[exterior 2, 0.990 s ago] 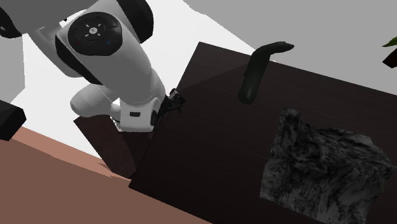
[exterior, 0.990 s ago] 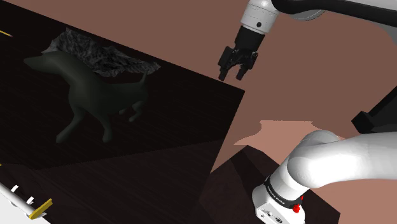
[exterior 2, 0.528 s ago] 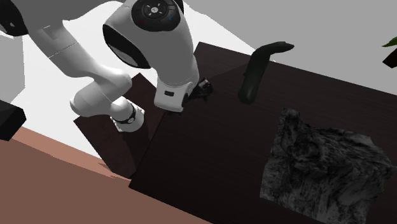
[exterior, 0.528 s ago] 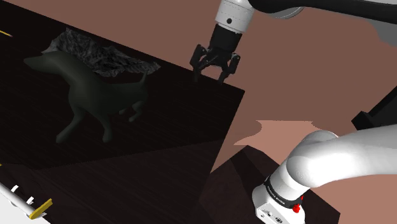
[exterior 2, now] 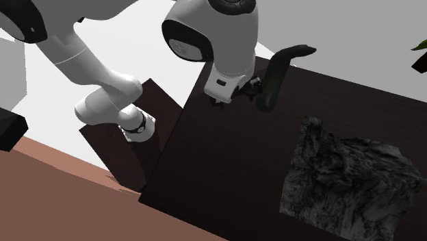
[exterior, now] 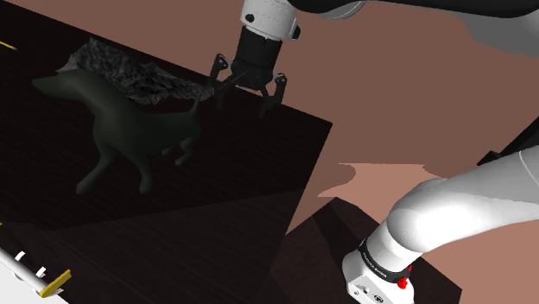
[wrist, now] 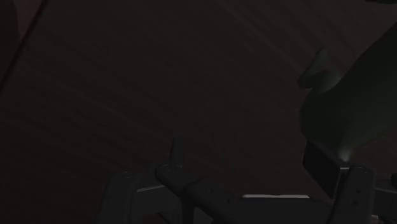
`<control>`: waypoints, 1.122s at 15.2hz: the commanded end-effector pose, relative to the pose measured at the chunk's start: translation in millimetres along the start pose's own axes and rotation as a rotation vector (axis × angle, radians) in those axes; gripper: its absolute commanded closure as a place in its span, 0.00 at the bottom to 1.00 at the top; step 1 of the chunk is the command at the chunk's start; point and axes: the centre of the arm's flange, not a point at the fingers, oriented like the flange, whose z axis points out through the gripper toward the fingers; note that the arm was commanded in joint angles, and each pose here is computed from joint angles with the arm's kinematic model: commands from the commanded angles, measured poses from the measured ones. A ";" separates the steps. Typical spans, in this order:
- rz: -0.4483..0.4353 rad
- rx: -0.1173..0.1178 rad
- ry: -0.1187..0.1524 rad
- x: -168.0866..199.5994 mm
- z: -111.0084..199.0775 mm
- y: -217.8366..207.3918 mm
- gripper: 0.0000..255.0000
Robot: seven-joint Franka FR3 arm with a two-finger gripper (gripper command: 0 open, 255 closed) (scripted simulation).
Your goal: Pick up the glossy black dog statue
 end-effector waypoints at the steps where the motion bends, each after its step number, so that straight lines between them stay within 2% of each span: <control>1: 0.067 0.006 -0.001 2.3 5.1 -26.6 0.00; 7: 0.247 0.017 0.001 11.9 17.2 -102.4 0.00; 15: 0.254 0.018 0.001 12.3 57.3 -99.5 0.00; 17: 0.254 0.018 0.001 12.3 57.3 -99.5 0.00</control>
